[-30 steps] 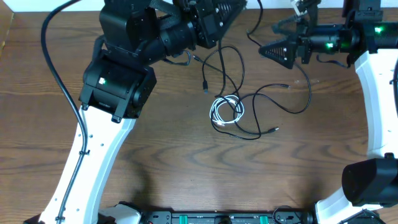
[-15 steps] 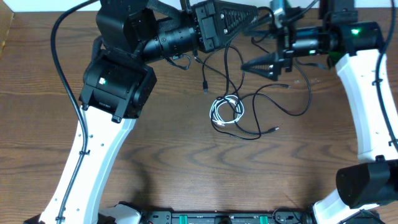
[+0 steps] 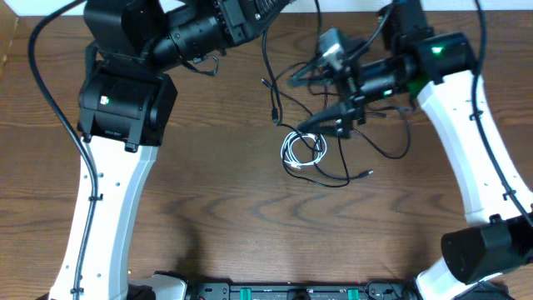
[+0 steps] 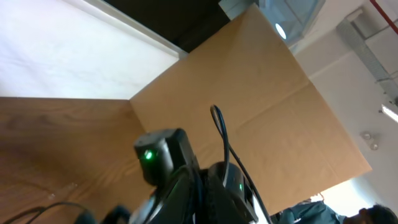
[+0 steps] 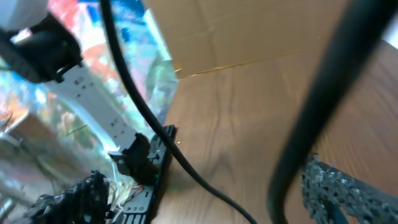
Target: Untangle cables
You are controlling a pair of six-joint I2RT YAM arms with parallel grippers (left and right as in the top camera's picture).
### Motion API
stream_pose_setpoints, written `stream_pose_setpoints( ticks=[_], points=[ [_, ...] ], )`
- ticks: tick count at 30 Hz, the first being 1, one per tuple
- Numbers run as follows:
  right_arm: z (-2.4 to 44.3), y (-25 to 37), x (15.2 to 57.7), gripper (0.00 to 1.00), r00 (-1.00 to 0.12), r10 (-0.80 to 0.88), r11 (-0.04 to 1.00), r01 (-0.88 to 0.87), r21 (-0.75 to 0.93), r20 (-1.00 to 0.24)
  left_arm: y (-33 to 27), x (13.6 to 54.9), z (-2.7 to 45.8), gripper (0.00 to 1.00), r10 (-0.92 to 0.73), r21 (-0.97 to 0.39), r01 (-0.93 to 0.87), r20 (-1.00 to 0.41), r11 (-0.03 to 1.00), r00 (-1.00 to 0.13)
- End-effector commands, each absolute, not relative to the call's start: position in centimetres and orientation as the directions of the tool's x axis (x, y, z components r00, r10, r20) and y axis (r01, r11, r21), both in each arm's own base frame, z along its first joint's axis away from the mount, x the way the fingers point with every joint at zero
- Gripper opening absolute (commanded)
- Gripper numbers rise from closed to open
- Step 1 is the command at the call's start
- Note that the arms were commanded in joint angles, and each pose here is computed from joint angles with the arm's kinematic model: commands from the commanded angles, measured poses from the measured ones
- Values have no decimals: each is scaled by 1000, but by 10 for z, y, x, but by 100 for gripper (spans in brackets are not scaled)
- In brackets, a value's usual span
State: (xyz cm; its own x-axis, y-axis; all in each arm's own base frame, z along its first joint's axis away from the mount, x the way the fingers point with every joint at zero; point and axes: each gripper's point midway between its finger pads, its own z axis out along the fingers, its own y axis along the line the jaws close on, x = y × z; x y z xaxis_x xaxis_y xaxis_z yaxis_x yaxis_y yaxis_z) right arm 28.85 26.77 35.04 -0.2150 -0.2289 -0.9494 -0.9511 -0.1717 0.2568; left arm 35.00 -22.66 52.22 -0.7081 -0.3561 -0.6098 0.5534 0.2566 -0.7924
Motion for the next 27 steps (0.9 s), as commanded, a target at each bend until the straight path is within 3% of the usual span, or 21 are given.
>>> stream_pose_setpoints(
  ticks=[1,8,12,18,21,27],
  points=[
    [369,282,268,89,-110,-183,-255,-954,155,-977,-228,349,525,8,-358,-793,556,-609,250,-708],
    [372,311,267,72,-92,-210,-267,-952,148,-973,-227,351,525,8,-371,-811,532,-585,243,-721],
    [361,335,278,55,-164,-310,-142,-966,216,-937,-227,351,525,8,-372,-811,532,-585,244,-721],
    [341,340,310,2,-347,-382,144,-938,316,-856,-215,359,522,8,-383,-790,543,-613,283,-691],
    [337,323,331,1,-449,-358,261,-890,373,-819,-198,368,515,8,-406,-794,516,-608,322,-682],
    [340,288,355,1,-514,-303,355,-842,405,-802,-168,383,508,9,-445,-792,479,-609,379,-656]
  ],
)
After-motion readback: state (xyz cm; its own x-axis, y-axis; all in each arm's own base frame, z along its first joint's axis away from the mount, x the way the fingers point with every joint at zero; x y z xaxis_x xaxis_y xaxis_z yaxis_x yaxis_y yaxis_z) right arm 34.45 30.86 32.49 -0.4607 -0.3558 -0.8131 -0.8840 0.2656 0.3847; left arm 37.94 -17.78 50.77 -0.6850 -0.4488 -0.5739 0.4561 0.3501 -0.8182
